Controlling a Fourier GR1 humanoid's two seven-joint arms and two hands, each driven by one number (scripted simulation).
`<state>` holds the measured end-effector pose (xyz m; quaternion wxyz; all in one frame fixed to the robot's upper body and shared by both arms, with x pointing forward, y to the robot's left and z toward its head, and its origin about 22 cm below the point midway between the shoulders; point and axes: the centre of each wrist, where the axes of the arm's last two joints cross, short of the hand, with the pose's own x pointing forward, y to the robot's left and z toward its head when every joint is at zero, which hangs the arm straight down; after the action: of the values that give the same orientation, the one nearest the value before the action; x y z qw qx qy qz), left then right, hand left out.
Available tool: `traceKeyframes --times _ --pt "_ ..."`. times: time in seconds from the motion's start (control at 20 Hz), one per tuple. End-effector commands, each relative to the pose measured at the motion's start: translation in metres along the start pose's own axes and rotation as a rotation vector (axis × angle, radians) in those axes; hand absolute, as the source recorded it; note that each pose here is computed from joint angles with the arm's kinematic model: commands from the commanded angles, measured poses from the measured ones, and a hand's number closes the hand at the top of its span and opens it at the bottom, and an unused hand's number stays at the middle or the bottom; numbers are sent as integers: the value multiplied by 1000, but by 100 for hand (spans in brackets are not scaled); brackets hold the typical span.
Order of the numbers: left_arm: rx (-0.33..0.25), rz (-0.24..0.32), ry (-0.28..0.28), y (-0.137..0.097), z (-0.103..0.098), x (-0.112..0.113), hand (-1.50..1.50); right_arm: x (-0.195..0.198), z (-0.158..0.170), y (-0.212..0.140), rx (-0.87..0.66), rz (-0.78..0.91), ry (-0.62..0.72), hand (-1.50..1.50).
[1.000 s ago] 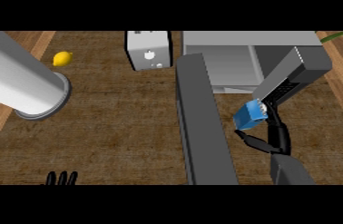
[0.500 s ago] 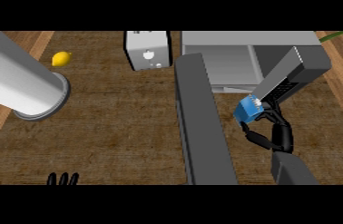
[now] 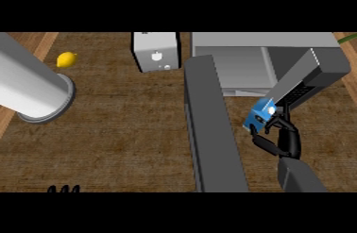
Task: Pick up the milk, place it into the microwave and close the microwave
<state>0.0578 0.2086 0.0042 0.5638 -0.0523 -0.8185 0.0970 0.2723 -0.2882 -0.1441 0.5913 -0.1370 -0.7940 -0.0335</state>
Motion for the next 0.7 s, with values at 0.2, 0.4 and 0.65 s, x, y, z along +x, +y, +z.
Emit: traceKeyframes --times 0.2,0.4,0.65 --pt "5 4 13 17 -1 2 -150 10 -25 15 80 -62 -121 150" --pt "22 -2 -8 10 0 11 -150 12 -24 10 82 -52 -130 150" --pt "9 -2 31 1 11 -1 -150 11 -9 9 120 -63 -137 150"
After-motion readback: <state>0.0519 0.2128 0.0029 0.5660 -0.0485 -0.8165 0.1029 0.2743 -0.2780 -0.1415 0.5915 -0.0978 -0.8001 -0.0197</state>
